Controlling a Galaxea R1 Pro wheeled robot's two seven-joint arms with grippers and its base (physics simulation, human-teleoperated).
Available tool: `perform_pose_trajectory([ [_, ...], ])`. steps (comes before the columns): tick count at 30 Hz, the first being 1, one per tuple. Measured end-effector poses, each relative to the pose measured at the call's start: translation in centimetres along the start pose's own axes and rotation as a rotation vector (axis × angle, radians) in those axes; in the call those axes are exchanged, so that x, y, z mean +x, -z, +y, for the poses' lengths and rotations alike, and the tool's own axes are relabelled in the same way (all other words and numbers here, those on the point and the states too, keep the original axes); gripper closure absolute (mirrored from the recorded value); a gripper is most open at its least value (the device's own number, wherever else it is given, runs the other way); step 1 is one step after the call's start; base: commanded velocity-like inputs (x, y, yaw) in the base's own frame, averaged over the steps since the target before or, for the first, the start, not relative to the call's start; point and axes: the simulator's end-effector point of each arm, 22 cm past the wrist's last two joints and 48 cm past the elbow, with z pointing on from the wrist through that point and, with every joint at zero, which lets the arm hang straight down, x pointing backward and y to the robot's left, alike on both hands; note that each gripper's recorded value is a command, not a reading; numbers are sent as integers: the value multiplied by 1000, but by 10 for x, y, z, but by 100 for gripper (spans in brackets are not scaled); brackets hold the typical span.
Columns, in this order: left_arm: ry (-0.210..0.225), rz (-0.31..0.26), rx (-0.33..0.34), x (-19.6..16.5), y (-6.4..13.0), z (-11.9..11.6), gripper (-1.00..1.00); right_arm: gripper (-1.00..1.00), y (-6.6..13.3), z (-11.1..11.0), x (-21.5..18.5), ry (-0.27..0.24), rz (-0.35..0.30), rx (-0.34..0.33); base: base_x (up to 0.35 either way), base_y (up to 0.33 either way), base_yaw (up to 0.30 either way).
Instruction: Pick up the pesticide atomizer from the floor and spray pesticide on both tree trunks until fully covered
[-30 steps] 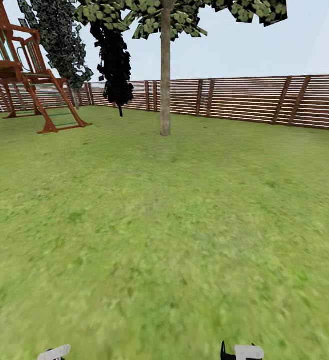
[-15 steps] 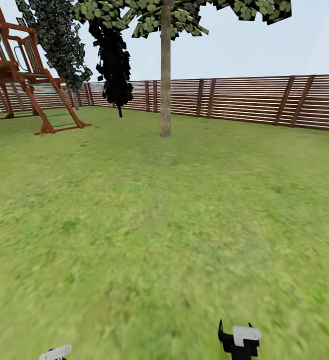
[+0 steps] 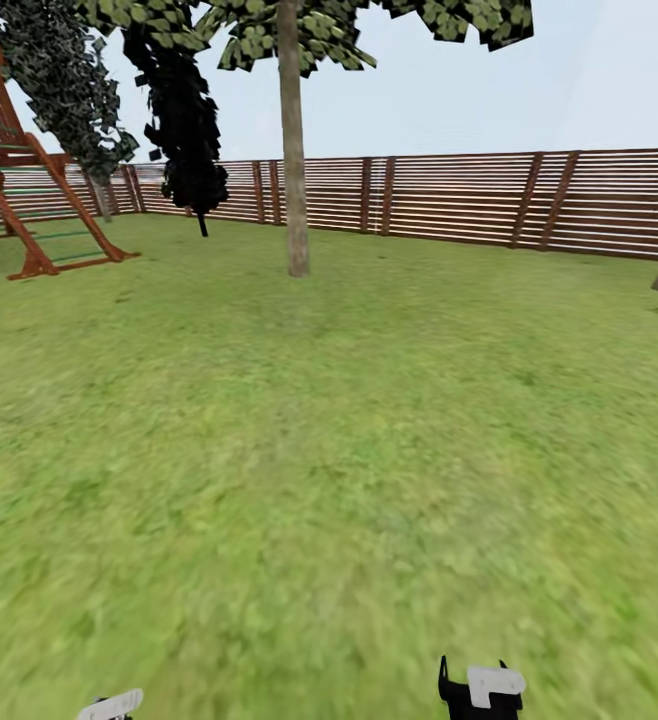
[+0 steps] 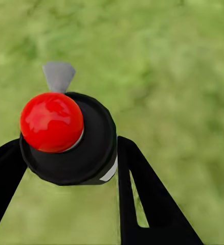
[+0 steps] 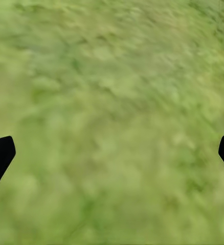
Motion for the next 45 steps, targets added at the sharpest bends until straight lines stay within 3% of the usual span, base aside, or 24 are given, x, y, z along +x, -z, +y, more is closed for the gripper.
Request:
perform_pose_trajectory([
  [45,-2,4,0,2,0,0,100,-100,1,1,2,2,4,-3,339,0,27],
])
